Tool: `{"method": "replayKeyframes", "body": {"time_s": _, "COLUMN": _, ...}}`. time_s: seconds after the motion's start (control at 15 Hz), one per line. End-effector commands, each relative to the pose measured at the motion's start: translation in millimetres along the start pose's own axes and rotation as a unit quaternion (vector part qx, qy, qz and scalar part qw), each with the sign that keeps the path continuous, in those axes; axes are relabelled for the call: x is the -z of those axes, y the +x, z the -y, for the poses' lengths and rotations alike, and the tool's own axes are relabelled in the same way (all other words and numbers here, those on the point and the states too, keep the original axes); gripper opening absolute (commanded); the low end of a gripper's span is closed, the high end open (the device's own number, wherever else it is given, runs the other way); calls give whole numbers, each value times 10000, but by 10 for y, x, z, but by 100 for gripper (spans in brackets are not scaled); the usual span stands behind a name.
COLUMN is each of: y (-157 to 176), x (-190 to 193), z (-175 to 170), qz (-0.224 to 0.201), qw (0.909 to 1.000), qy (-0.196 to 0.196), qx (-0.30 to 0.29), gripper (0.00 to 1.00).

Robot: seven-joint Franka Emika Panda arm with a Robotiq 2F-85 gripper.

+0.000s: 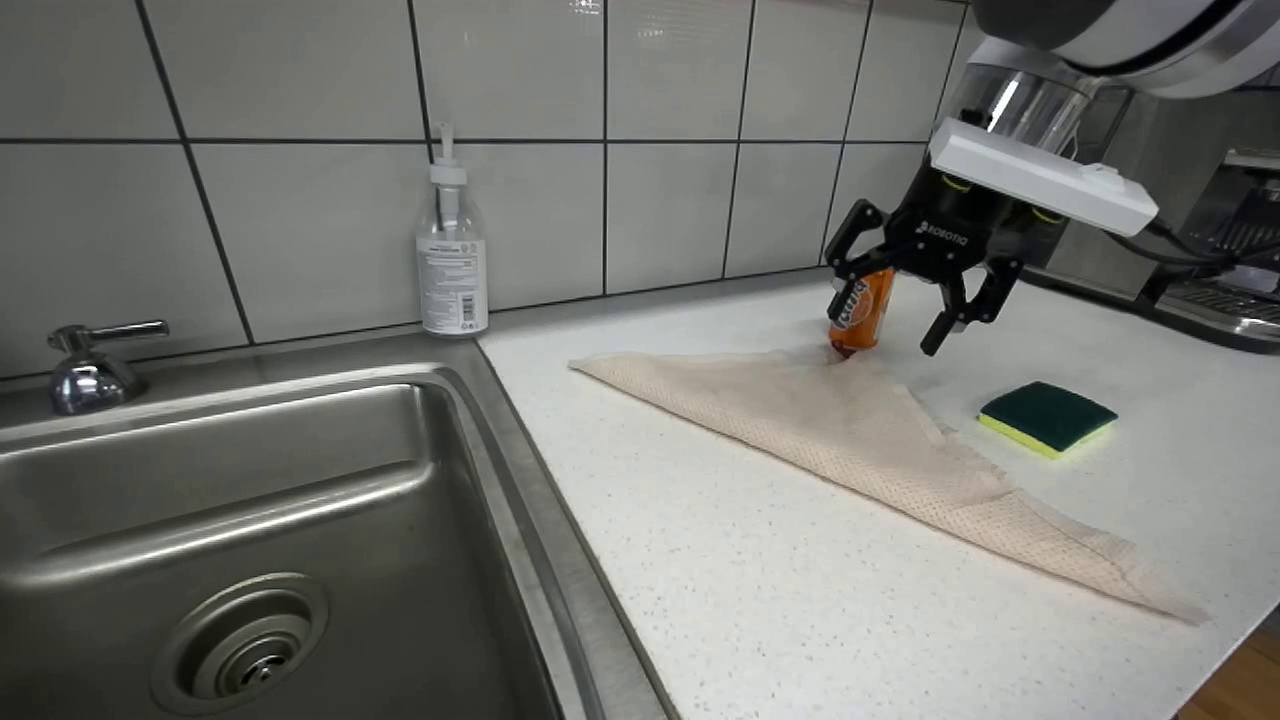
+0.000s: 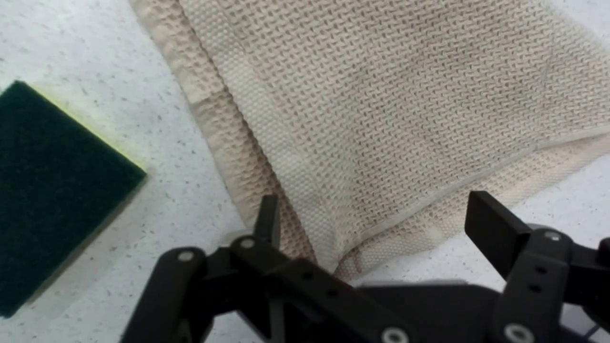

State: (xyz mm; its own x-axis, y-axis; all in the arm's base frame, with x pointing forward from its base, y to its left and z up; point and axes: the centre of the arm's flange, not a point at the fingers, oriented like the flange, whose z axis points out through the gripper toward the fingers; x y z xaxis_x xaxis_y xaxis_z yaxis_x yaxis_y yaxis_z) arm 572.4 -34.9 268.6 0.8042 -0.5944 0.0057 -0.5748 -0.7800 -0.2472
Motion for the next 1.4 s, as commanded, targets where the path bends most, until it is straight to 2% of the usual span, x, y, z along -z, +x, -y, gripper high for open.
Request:
{"method": "replayKeyframes", "body": {"time_s": 0.0, "y": 1, "x": 0, "z": -1, "qz": 0, "qw": 10000, "qy": 0, "qx": 11, "gripper": 100}}
{"method": "replayKeyframes", "body": {"time_s": 0.33, "y": 1, "x": 0, "z": -1, "qz": 0, "qw": 10000, "qy": 0, "qx": 25, "gripper": 100}}
{"method": "replayKeyframes", "body": {"time_s": 0.67, "y": 87, "x": 129, "z": 127, "qz": -269, "qw": 9973, "qy": 102, "qx": 677, "gripper": 100}}
{"method": "replayKeyframes", "body": {"time_s": 1.0, "y": 135, "x": 192, "z": 357, "qz": -502, "qw": 9836, "qy": 99, "qx": 1731, "gripper": 100}}
{"method": "replayKeyframes", "body": {"time_s": 1.33, "y": 76, "x": 104, "z": 643, "qz": -662, "qw": 9642, "qy": 258, "qx": 2556, "gripper": 100}}
